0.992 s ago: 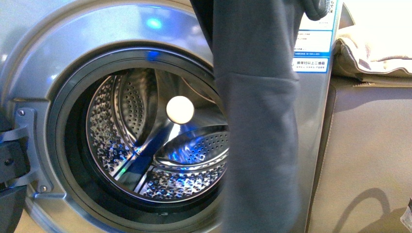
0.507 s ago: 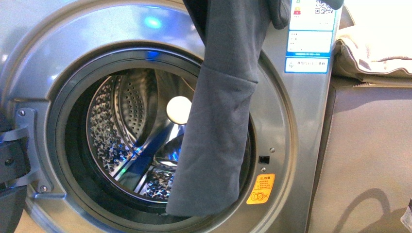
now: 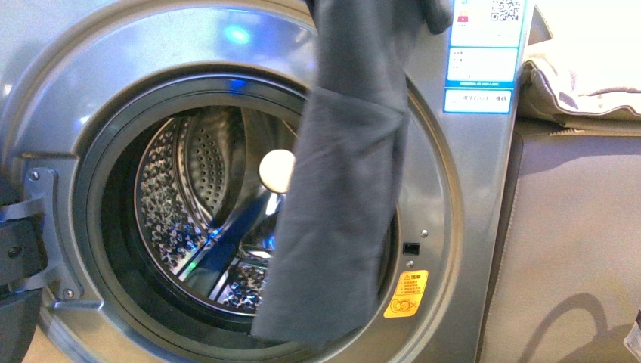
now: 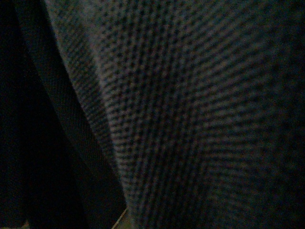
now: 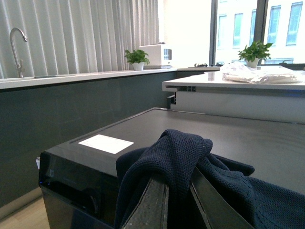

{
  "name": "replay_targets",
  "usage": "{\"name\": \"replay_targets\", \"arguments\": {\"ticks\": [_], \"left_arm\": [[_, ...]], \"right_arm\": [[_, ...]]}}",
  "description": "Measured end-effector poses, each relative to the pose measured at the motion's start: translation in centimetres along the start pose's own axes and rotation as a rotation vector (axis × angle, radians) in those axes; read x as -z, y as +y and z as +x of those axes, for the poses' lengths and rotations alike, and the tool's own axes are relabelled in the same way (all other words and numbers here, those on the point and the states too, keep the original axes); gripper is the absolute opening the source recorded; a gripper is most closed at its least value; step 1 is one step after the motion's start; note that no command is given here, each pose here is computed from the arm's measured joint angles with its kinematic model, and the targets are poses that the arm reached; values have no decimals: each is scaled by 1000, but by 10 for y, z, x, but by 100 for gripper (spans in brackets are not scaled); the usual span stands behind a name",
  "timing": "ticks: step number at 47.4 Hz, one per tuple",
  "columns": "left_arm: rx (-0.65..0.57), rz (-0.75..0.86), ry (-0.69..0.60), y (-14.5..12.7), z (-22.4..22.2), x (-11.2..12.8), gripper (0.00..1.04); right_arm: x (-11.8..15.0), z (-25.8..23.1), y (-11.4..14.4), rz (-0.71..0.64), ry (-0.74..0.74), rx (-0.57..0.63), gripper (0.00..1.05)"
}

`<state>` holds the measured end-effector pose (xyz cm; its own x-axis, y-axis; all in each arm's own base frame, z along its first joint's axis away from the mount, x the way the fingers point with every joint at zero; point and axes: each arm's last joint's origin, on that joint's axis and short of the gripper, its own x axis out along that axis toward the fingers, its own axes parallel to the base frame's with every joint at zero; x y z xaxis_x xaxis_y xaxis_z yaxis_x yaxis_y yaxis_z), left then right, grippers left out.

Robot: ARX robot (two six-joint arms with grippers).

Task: Put clothes into washing machine

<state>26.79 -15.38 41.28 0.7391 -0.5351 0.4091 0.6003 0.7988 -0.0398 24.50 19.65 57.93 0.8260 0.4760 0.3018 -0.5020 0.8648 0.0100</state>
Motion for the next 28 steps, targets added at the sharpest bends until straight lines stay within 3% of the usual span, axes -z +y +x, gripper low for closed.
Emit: {"name": "replay_targets", "arguments": {"ticks": [12, 14, 28], "left_arm": [[-8, 4, 26, 4, -4, 7, 7], [-9, 4, 28, 4, -4, 7, 7], [-44, 13, 57, 13, -8, 17, 7]], "right_arm": [[10, -21, -1, 18, 51, -16, 5], [11, -24, -1, 22, 61, -26, 9], [-1, -48, -9, 47, 73, -48, 64]]}}
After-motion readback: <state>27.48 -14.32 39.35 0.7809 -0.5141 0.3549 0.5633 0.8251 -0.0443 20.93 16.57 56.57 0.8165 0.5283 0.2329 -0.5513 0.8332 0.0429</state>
